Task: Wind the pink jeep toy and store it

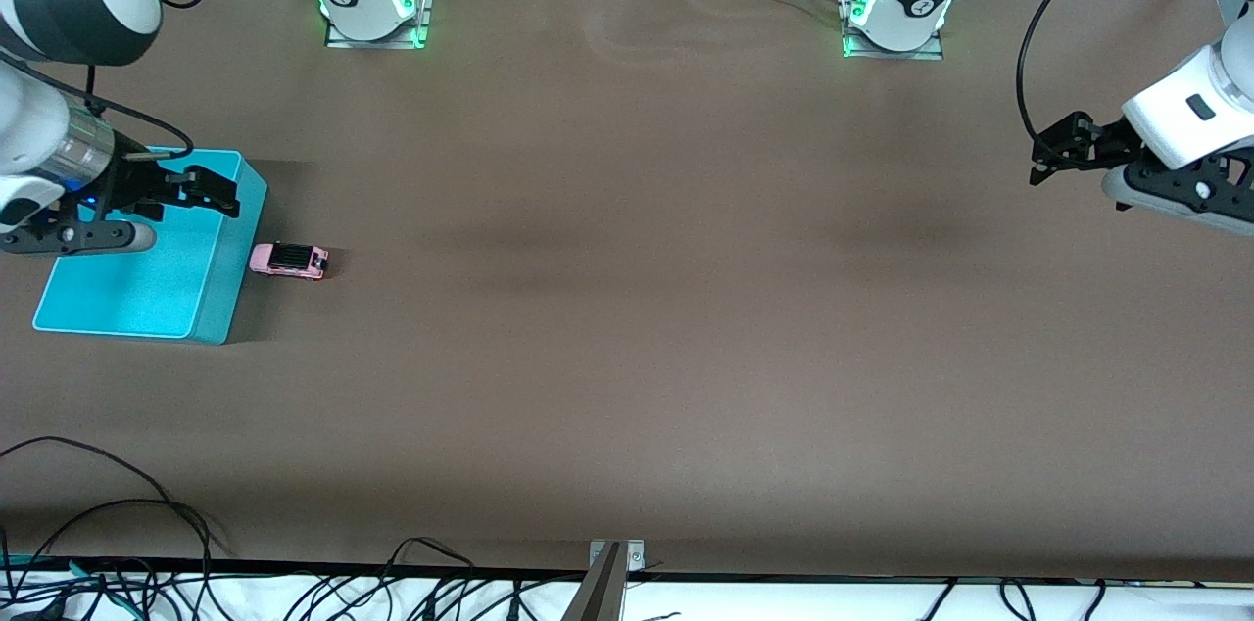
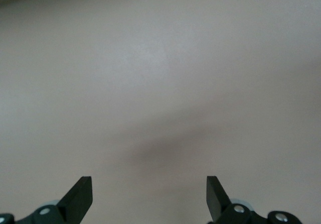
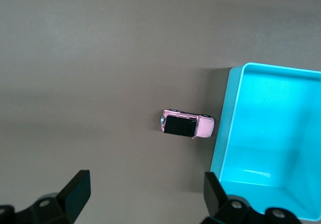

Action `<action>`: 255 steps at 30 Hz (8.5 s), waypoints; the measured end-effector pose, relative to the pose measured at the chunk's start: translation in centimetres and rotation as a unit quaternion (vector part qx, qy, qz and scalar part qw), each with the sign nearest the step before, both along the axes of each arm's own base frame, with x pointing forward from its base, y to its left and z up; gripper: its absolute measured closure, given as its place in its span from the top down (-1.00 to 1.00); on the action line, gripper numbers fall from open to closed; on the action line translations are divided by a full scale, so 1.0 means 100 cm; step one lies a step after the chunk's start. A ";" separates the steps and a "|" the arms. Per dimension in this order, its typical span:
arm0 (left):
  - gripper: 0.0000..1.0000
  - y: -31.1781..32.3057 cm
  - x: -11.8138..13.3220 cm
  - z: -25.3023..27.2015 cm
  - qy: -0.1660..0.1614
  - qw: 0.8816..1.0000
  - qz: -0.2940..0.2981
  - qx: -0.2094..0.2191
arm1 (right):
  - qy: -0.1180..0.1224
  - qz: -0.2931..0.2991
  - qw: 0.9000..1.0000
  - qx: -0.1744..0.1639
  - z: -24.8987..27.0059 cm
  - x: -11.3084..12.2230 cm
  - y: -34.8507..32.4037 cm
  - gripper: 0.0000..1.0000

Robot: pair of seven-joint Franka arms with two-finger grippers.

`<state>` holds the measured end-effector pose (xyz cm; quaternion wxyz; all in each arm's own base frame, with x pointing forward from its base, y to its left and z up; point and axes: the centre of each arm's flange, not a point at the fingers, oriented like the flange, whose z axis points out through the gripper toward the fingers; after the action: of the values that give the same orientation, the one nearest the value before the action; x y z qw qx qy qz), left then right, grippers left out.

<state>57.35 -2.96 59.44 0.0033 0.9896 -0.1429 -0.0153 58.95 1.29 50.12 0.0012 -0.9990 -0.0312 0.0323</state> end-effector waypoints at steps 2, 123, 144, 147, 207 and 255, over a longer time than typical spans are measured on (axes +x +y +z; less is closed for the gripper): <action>1.00 0.001 -0.004 0.003 -0.001 1.000 0.006 0.000 | 0.000 -0.011 1.000 -0.001 -0.015 -0.001 0.000 1.00; 1.00 0.026 -0.013 0.026 0.002 0.999 0.048 0.000 | 0.027 -0.237 0.970 -0.049 -0.149 -0.027 -0.114 0.13; 1.00 0.026 -0.012 0.025 0.002 0.999 0.048 0.000 | 0.114 -0.049 0.984 -0.127 -0.243 -0.061 -0.240 0.13; 1.00 0.026 -0.012 0.025 0.002 0.999 0.048 0.000 | 0.116 -0.048 0.984 -0.128 -0.261 -0.062 -0.246 0.13; 1.00 0.030 -0.012 0.025 0.002 0.999 0.052 0.000 | 0.074 -0.063 0.987 -0.125 -0.105 -0.056 -0.184 1.00; 1.00 0.030 -0.012 0.025 0.002 0.999 0.052 0.000 | -0.033 -0.003 0.999 0.033 0.074 -0.052 0.009 1.00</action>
<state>56.10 0.07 61.97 0.0049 0.9957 -0.0914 -0.0174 53.76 2.22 57.56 0.0331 -0.9990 -0.0296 -0.0021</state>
